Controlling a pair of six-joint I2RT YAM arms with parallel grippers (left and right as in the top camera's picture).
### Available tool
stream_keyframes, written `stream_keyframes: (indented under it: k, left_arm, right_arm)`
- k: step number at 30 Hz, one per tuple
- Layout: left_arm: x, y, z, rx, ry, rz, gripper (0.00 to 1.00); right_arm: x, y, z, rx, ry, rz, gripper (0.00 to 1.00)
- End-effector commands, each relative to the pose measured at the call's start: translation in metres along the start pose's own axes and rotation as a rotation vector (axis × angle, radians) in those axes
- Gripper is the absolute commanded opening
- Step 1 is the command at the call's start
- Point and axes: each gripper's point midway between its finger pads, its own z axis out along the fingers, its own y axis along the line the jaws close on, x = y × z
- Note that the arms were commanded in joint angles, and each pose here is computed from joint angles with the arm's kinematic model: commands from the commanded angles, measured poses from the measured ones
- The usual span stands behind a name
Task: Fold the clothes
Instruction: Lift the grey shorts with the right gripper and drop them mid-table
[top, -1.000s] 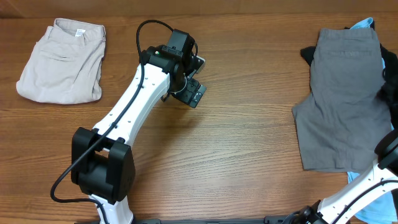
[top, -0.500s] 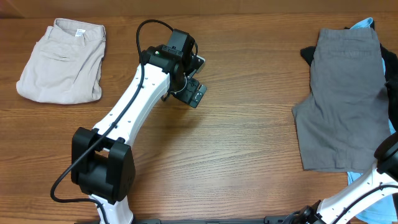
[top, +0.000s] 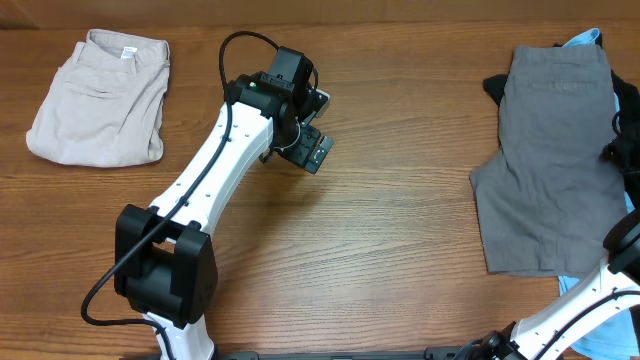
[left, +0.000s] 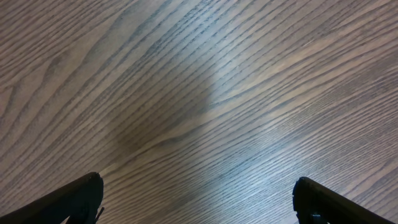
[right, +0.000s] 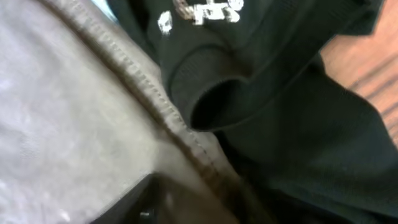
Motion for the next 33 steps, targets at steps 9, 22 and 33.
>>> stream_keyframes:
  k: [9,22,33]
  left_arm:
    - [-0.013,0.018,-0.043,-0.118,-0.040,-0.033,0.92]
    - [-0.034,0.085,-0.160,-0.220,-0.219,-0.271,0.95]
    - [0.032,0.205,-0.187,-0.201,-0.240,-0.625,0.97]
  right_arm:
    - [-0.020,0.024,-0.057,-0.053,-0.073,0.001,0.04]
    - [0.105,0.193,-0.151,-0.280,0.151,-0.310,0.04]
    - [0.320,0.344,-0.180,-0.423,0.382,-0.843,0.04]
